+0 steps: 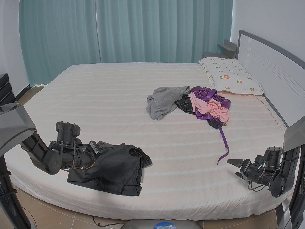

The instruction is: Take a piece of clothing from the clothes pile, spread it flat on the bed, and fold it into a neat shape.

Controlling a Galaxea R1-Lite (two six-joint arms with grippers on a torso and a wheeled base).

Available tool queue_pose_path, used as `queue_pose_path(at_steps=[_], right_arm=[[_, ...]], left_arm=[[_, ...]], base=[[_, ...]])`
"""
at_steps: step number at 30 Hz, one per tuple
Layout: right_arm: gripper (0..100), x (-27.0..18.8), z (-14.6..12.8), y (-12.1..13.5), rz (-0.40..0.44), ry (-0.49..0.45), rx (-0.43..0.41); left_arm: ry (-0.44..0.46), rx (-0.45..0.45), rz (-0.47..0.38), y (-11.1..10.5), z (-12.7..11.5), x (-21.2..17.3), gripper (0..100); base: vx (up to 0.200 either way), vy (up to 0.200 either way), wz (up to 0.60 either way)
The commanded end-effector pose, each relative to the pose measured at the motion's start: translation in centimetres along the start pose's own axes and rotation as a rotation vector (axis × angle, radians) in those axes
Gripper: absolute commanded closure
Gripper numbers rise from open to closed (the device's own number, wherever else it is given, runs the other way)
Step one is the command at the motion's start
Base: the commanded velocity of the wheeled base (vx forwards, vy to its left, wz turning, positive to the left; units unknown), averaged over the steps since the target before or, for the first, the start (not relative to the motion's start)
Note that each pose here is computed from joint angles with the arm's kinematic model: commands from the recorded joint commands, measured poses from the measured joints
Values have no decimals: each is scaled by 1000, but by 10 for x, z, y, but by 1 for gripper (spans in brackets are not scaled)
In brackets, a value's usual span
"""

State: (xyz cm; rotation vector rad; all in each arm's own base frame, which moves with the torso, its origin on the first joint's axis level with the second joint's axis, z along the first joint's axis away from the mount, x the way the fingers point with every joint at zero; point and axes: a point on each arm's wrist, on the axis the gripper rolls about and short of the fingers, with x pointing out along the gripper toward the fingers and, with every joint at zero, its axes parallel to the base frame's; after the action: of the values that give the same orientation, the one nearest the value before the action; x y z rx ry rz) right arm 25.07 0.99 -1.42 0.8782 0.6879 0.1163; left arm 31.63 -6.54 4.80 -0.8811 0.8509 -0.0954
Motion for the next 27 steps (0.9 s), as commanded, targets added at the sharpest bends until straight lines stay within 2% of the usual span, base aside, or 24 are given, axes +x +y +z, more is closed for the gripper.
queue_pose_path(at_steps=[1,5,16,20,27], right_arm=[[0,0,-14,15,43,50,-44],[0,3,-21,22,63,73,-69],[0,14,-42,35,104,155,-127],[0,27,-57,37,110,214,-152],[0,44,-62,58,209,208,-229]], left_arm=[[-5,-53,9,13,10,-6,0],[-6,-70,12,21,14,-8,0],[16,-100,1,23,18,5,0],[26,-115,1,26,18,5,0],[46,-117,-3,27,15,5,0]], base=[[0,200,0],[0,200,0],[0,200,0],[0,200,0],[0,171,0]])
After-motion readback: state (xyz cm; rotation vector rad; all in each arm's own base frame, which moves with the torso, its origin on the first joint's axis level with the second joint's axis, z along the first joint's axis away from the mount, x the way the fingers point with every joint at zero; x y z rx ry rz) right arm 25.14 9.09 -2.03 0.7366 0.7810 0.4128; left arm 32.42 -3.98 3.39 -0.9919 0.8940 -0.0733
